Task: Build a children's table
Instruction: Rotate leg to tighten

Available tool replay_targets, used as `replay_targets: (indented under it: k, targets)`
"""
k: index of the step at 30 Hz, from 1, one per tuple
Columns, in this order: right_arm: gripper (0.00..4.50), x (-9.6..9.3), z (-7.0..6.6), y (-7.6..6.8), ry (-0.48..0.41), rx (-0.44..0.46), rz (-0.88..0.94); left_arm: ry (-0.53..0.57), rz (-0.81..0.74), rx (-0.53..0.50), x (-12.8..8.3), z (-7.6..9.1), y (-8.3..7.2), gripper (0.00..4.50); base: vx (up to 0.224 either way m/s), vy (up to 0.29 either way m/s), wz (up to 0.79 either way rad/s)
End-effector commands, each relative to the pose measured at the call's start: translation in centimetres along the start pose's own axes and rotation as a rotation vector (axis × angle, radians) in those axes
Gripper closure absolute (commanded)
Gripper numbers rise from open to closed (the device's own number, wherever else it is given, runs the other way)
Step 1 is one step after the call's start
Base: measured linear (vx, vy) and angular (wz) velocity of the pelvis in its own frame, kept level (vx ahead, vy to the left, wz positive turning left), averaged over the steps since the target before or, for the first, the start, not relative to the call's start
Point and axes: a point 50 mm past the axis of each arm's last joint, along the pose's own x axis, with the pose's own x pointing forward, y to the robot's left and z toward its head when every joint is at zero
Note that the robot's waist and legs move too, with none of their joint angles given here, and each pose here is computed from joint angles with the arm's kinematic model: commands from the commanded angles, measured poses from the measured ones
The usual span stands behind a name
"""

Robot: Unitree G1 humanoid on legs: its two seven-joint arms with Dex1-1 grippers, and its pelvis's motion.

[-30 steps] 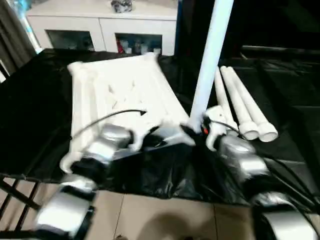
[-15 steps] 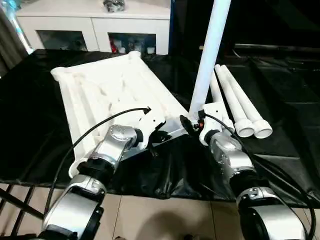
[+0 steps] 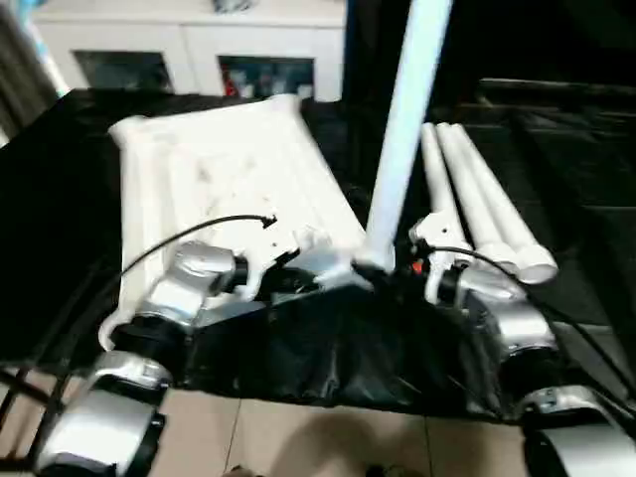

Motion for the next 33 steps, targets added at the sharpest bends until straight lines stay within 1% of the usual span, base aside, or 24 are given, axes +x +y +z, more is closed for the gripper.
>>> replay_targets:
  k: [1,2,3,5,6,8,12,13,16,18,19,20,21,23,24,25,27,29,31,33]
  targets:
    - [0.75,0.7,-0.3,1.1,0.041,0.009,0.14,-0.02,-0.084,0.064,0.4,1.3,-0.4,4.5,0.0,0.0,0.0]
    - [0.75,0.7,-0.3,1.1,0.041,0.009,0.14,-0.02,-0.084,0.064,0.4,1.3,-0.4,4.5,0.0,0.0,0.0]
    - [0.92,0.6,-0.3,1.0,0.055,0.01,0.154,-0.014,-0.095,0.061,0.2,1.2,-0.3,4.5,0.0,0.0,0.0]
    - [0.95,0.3,-0.4,1.0,0.082,0.005,0.177,-0.002,-0.111,0.065,-0.1,1.2,-0.3,4.5,0.0,0.0,0.0]
    - [1.06,0.2,-0.4,1.0,0.086,0.006,0.183,-0.002,-0.11,0.064,-0.1,1.2,-0.3,4.5,0.0,0.0,0.0]
    - [1.32,0.2,-0.3,1.0,0.088,0.009,0.191,-0.002,-0.109,0.063,-0.2,1.2,-0.2,4.5,0.0,0.0,0.0]
    - [1.49,0.3,-0.1,1.2,0.079,0.018,0.209,-0.013,-0.112,0.053,-0.4,1.2,-0.1,4.5,0.0,0.0,0.0]
    - [1.68,0.5,-0.2,1.5,0.079,0.025,0.222,-0.019,-0.104,0.049,-0.4,1.3,0.0,4.5,0.0,0.0,0.0]
    - [1.72,0.7,-0.5,1.8,0.068,0.042,0.219,-0.033,-0.075,0.034,-0.3,1.3,0.1,4.5,0.0,0.0,0.0]
    - [1.75,1.3,-0.7,1.6,0.037,0.058,0.139,-0.051,-0.014,0.01,0.1,1.5,0.4,4.5,0.0,0.0,0.0]
    - [1.75,1.8,-0.7,1.3,0.017,0.065,0.06,-0.056,0.036,-0.008,0.3,1.6,0.7,4.5,0.0,0.0,0.0]
    - [1.76,2.3,-0.7,1.1,-0.024,0.095,-0.029,-0.061,0.103,-0.027,0.7,1.9,1.0,4.5,0.0,0.0,0.0]
    - [1.76,2.7,-0.7,1.0,-0.041,0.123,-0.077,-0.062,0.143,-0.035,1.0,2.0,1.3,4.5,0.0,0.0,0.0]
    - [1.77,3.3,-0.9,0.9,-0.053,0.147,-0.15,-0.062,0.218,-0.052,1.5,2.3,1.7,4.5,0.0,0.0,0.0]
    - [1.77,4.1,-1.2,0.9,-0.052,0.17,-0.23,-0.074,0.29,-0.079,2.1,2.8,2.0,4.5,0.0,0.0,0.0]
    - [1.78,4.4,-1.4,0.9,-0.047,0.181,-0.268,-0.082,0.322,-0.093,2.4,3.0,2.1,4.5,0.0,0.0,0.0]
    - [1.78,5.2,-1.7,1.0,-0.028,0.187,-0.331,-0.093,0.354,-0.112,3.1,3.5,2.2,4.5,0.0,0.0,0.0]
    - [1.78,6.1,-1.9,1.1,-0.004,0.216,-0.414,-0.102,0.387,-0.121,3.9,4.0,2.1,4.5,0.0,0.0,0.0]
    - [1.78,7.0,-1.9,1.1,0.009,0.236,-0.515,-0.114,0.416,-0.122,4.8,4.5,2.0,4.5,0.0,0.0,0.0]
    - [1.78,7.6,-1.6,1.2,0.009,0.233,-0.541,-0.118,0.408,-0.103,5.3,4.8,1.7,4.5,0.0,0.0,0.0]
